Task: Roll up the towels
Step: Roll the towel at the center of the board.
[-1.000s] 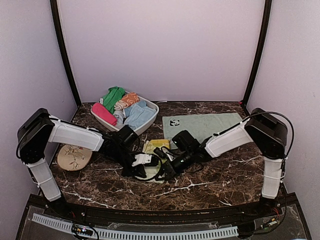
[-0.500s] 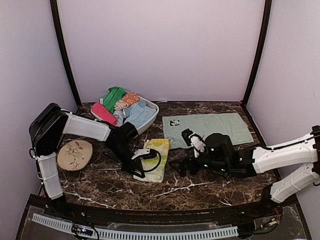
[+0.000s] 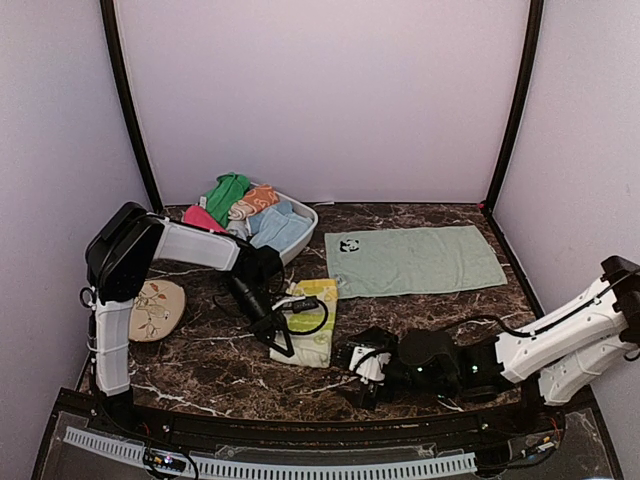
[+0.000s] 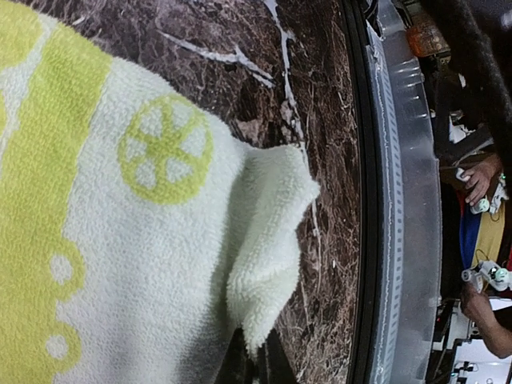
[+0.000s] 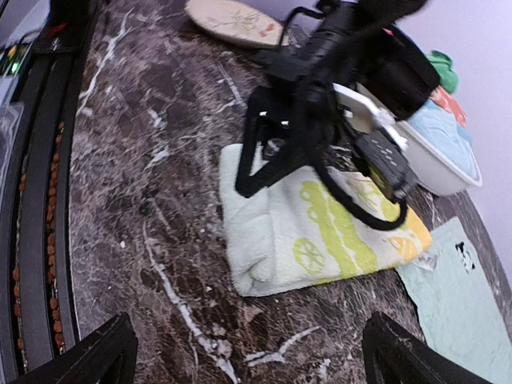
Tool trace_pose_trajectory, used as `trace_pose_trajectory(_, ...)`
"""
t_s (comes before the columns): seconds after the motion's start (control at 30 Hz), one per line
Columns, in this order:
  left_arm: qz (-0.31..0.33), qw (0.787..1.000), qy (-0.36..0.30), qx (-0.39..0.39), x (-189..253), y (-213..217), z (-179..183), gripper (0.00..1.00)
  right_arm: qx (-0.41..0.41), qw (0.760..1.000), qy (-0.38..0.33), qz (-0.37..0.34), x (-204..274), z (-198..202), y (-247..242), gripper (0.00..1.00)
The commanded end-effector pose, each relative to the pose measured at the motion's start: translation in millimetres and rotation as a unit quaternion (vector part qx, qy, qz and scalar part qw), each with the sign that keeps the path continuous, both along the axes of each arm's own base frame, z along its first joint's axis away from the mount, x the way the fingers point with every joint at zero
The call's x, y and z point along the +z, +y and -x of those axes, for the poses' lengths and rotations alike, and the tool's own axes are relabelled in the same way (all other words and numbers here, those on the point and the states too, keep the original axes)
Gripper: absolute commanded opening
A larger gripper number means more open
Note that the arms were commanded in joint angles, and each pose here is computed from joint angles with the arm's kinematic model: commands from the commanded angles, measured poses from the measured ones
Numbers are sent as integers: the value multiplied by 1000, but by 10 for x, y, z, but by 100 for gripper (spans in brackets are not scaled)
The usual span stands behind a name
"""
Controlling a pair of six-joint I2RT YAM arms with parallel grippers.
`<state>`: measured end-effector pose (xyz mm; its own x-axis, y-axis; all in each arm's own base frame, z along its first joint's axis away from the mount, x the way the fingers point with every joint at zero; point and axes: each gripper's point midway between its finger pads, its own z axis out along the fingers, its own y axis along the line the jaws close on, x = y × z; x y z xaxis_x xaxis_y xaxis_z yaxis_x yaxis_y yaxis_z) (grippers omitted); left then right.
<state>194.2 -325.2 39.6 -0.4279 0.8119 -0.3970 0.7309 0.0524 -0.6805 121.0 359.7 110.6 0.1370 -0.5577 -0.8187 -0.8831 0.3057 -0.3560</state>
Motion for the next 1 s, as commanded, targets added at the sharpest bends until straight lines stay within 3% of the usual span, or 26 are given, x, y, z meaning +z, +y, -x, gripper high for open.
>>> trace_pose_trajectory(0.0, -30, 999, 39, 24, 7, 35, -9, 0, 47, 988, -127, 68, -64, 5, 257, 95)
trace_pose_trajectory(0.17, -78, 996, 13, 47, -215, 114, -173, 0, 71, 975, -184, 101, -268, -79, 519, 80)
trace_pose_trajectory(0.53, -95, 993, 22, 59, -295, 105, -271, 0, 116, 962, -203, 139, -614, -307, 891, 53)
trace_pose_trajectory(0.87, -81, 995, 39, 45, -222, 104, -209, 0, 98, 967, -152, 177, -1012, -555, 759, 36)
trace_pose_trajectory(0.97, -77, 995, 41, 38, -203, 117, -185, 7, 85, 974, -115, 176, -1121, -588, 710, 19)
